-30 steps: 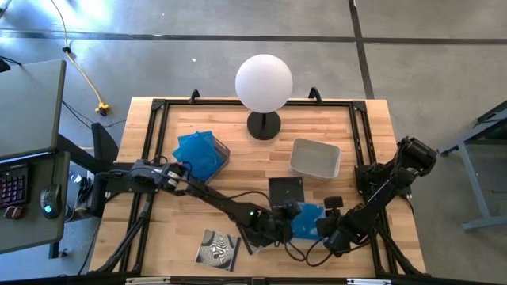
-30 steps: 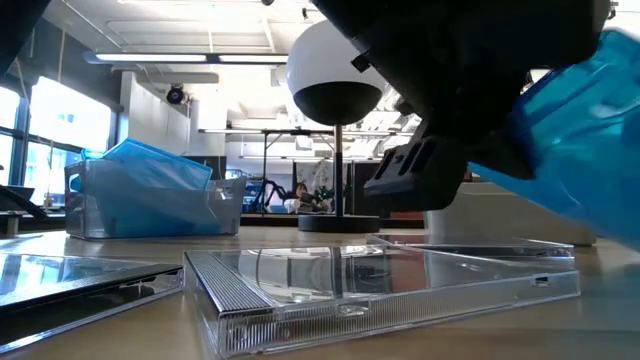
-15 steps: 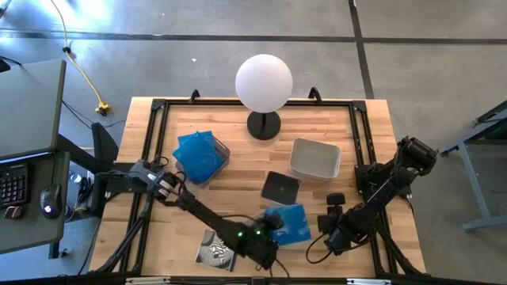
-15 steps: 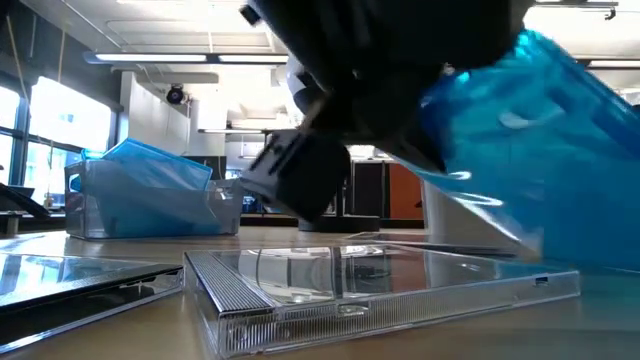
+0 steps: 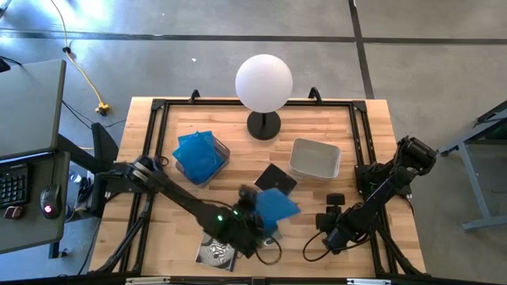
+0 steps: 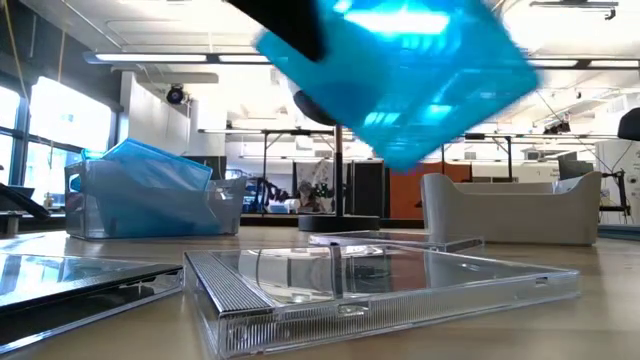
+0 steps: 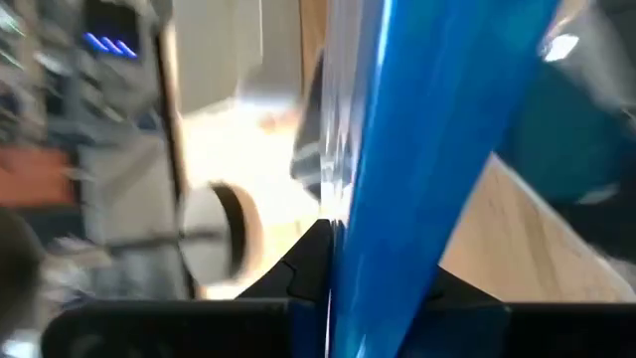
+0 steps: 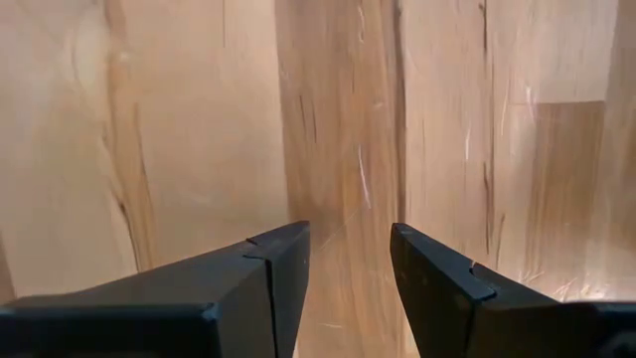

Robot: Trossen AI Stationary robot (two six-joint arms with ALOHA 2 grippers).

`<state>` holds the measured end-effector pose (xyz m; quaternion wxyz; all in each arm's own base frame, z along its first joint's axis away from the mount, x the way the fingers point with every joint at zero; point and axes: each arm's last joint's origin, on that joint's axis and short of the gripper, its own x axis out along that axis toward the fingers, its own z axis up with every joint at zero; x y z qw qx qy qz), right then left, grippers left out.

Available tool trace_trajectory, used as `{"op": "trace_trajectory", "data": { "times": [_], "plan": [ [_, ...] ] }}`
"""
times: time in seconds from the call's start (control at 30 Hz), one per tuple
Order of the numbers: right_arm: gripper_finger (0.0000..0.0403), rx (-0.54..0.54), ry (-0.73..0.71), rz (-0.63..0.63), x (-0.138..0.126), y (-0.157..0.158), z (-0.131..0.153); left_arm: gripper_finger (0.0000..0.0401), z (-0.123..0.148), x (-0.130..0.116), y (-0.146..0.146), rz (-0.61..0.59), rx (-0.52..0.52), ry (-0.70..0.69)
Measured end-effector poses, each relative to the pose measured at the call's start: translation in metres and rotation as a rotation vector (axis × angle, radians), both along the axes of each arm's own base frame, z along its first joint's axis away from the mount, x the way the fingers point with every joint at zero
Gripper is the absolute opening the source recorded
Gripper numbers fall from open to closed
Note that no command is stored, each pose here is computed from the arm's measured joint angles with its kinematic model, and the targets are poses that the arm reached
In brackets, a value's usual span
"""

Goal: Pick & place jewel cases by type
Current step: Put the blue cd case into the black bin

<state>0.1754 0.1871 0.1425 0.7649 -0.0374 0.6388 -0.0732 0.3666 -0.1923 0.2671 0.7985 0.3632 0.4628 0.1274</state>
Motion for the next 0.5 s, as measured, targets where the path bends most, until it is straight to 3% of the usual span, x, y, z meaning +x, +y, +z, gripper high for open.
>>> {"op": "trace_trajectory", "data": {
  "times": [0.17,0.27,0.4,0.5],
  "plan": [
    [0.0138,0.014,-0.016,-0.001,0.001,0.001,0.000,0.0049,0.031,-0.030,0.043,0.210,-0.201,0.153],
    [0.0138,0.015,-0.029,0.002,0.002,0.002,0.000,0.0049,0.044,-0.048,0.068,0.359,-0.229,0.243],
    [0.0138,0.003,-0.057,0.002,0.004,0.002,0.000,0.0050,0.058,-0.054,0.092,0.412,-0.390,0.248],
    [0.0138,0.000,-0.072,0.002,0.005,0.002,0.000,0.0050,0.070,-0.058,0.111,0.498,-0.449,0.199]
  ]
}}
